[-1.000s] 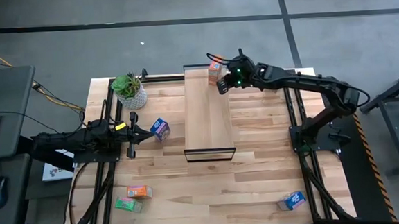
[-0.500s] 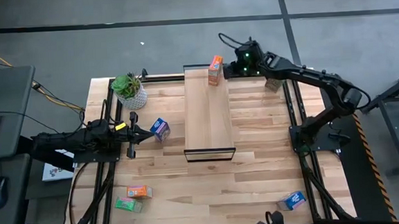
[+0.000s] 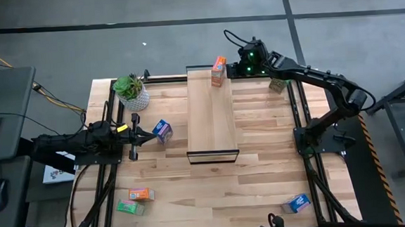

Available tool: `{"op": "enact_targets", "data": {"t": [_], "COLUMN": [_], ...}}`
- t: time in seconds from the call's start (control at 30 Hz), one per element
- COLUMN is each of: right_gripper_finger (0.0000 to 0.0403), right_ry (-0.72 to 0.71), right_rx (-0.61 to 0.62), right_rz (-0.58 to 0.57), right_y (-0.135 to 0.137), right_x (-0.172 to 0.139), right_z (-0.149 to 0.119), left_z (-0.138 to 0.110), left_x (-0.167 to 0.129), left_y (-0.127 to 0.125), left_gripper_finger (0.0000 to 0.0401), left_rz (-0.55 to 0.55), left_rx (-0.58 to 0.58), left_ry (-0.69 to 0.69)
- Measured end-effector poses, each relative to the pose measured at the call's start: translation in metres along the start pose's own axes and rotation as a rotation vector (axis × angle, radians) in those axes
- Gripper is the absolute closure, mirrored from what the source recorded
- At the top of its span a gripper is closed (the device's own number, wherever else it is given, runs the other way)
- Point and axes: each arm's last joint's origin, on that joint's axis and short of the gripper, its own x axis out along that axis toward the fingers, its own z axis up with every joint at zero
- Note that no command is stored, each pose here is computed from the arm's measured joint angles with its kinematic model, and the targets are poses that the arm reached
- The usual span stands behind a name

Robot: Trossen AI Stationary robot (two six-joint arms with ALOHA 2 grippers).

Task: Stack cereal on shelf
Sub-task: Put the top orange cereal box on the shelf

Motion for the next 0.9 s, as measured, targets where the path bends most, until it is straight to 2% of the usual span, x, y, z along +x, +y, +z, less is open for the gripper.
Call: {"op": "enact_targets", "data": {"t": [0.3, 0.7, 0.9], "right_gripper_finger": [0.0403, 0.0403, 0.0403], "right_ry": [-0.069, -0.044, -0.058], "right_rx": [0.017, 0.051, 0.044], "right_rz": [-0.012, -0.001, -0.037], "right_y": [0.0017, 0.007, 0.0084], "right_x": [-0.0001, 0.0016, 0.0089], "right_z": [0.0047, -0.0009, -0.0044], "left_z": [0.0, 0.0, 0.0], "left_x": [0.0, 0.0, 0.0], "left_y": [0.0, 0.0, 0.0], "left_gripper_finger": [0.04, 0.04, 0.04], "left_rz": [0.0, 0.0, 0.0], "left_rx": [0.0, 0.001, 0.001], "left_ry": [0.0, 0.0, 0.0]}}
